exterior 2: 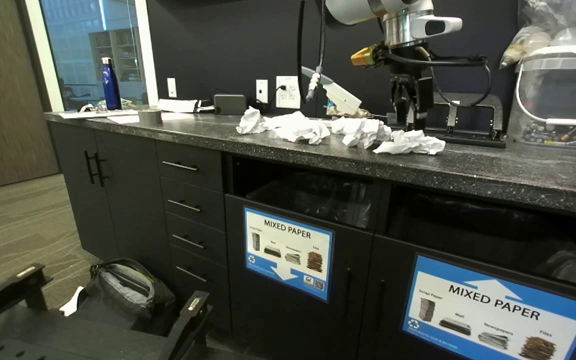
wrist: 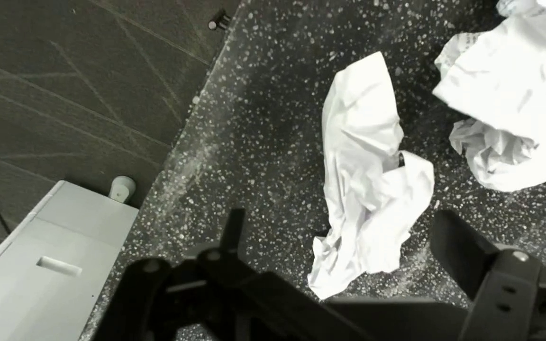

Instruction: Pick up all the pieces of paper on the countertop and throw them in the bin

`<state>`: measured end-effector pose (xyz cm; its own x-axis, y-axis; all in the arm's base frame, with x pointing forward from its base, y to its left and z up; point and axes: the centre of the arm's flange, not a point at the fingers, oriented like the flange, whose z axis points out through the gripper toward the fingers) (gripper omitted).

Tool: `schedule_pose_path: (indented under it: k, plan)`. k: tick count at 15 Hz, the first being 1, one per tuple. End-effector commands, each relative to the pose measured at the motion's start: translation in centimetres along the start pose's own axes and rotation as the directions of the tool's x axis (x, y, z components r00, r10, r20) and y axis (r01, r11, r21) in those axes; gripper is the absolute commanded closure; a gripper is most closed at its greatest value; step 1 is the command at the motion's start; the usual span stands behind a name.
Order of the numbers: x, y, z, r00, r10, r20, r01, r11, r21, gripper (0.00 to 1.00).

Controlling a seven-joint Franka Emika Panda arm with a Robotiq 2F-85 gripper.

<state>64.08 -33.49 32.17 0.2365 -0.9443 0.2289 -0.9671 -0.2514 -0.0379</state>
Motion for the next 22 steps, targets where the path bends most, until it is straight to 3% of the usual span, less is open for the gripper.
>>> schedule_pose_path:
  k: [1,5,11,12,16,20,22]
  plan:
    - [2.3,-2.7,0.5,0.999,0.021,0.042,-0.02,0.999,-0.031,0.0]
    - [2.9,-2.9,1.6,0.996,0.023,0.085,-0.017,0.998,-0.064,0.0]
    - [3.0,-3.6,4.0,0.991,-0.004,0.133,0.008,0.999,-0.033,0.0]
    - [3.0,-3.6,4.4,0.991,-0.011,0.134,0.016,0.999,-0.037,0.22]
    - [2.5,-3.2,5.4,0.992,-0.033,0.118,0.04,0.997,-0.061,0.49]
    - [-0.2,-1.7,4.9,0.99,-0.077,0.118,0.09,0.99,-0.111,0.8]
    - [-1.7,-0.7,4.2,0.988,-0.106,0.109,0.119,0.984,-0.13,0.84]
